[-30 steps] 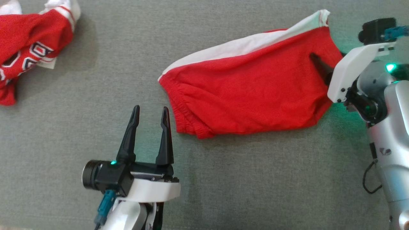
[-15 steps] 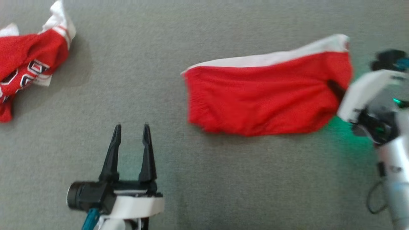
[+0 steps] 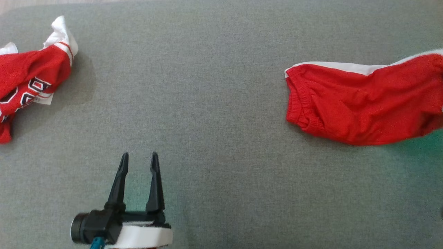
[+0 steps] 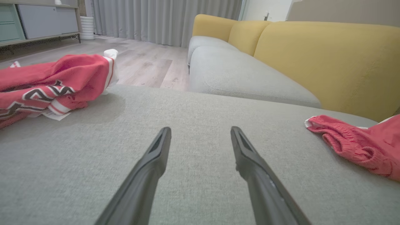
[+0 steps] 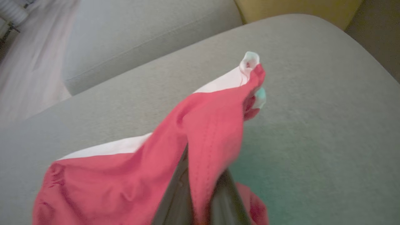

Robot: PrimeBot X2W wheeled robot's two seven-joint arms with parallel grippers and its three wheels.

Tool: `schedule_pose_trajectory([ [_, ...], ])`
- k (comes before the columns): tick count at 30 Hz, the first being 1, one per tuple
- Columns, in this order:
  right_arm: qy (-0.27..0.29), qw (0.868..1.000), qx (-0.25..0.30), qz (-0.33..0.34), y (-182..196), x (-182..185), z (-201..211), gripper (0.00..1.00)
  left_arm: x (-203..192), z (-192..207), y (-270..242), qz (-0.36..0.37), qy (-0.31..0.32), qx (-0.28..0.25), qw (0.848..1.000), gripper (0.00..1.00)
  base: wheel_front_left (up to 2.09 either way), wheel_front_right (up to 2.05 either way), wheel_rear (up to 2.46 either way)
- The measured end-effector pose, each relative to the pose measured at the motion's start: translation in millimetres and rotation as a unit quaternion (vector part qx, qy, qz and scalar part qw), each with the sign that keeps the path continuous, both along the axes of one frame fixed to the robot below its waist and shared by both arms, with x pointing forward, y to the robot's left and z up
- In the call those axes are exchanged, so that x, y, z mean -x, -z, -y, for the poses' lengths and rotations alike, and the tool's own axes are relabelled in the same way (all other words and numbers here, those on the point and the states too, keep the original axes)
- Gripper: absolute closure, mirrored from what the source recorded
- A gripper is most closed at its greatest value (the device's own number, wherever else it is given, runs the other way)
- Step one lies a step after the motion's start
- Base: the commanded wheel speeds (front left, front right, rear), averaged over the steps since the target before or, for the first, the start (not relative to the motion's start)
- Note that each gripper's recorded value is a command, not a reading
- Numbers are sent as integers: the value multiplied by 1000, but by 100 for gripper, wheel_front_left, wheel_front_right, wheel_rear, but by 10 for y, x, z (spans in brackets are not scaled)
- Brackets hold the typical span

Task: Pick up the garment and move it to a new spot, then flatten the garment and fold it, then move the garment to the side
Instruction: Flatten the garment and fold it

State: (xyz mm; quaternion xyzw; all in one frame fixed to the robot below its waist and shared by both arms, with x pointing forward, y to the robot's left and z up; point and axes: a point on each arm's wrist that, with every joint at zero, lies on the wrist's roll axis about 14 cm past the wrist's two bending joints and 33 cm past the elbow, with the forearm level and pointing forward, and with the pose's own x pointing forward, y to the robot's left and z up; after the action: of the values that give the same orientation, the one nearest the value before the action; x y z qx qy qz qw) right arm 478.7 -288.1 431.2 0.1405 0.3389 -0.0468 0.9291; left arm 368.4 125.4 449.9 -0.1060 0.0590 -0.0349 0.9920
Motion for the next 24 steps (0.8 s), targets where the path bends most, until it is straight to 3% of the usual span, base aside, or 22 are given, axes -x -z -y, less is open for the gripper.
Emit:
schedule_pose_trajectory([
  [6, -101, 994, -18, 26, -270, -116, -814, 100, 102, -29, 84, -15, -4, 2, 1000, 0, 0, 0, 0],
  [12, -194, 980, -47, 5, -159, 30, -1712, 100, 132, -46, 85, -16, -6, 5, 1000, 0, 0, 0, 0],
  [17, -215, 975, -47, -32, 154, 191, -1954, 100, 174, -117, 111, -21, -17, 2, 1000, 0, 0, 0, 0],
  [23, -231, 972, -37, -28, 264, 219, -2108, 100, 212, -167, 121, -25, -29, 2, 999, 0, 0, 0, 0],
  [24, -235, 971, -34, -24, 262, 217, -2130, 70, 215, -171, 123, -25, -30, 3, 999, 0, 0, 0, 0],
])
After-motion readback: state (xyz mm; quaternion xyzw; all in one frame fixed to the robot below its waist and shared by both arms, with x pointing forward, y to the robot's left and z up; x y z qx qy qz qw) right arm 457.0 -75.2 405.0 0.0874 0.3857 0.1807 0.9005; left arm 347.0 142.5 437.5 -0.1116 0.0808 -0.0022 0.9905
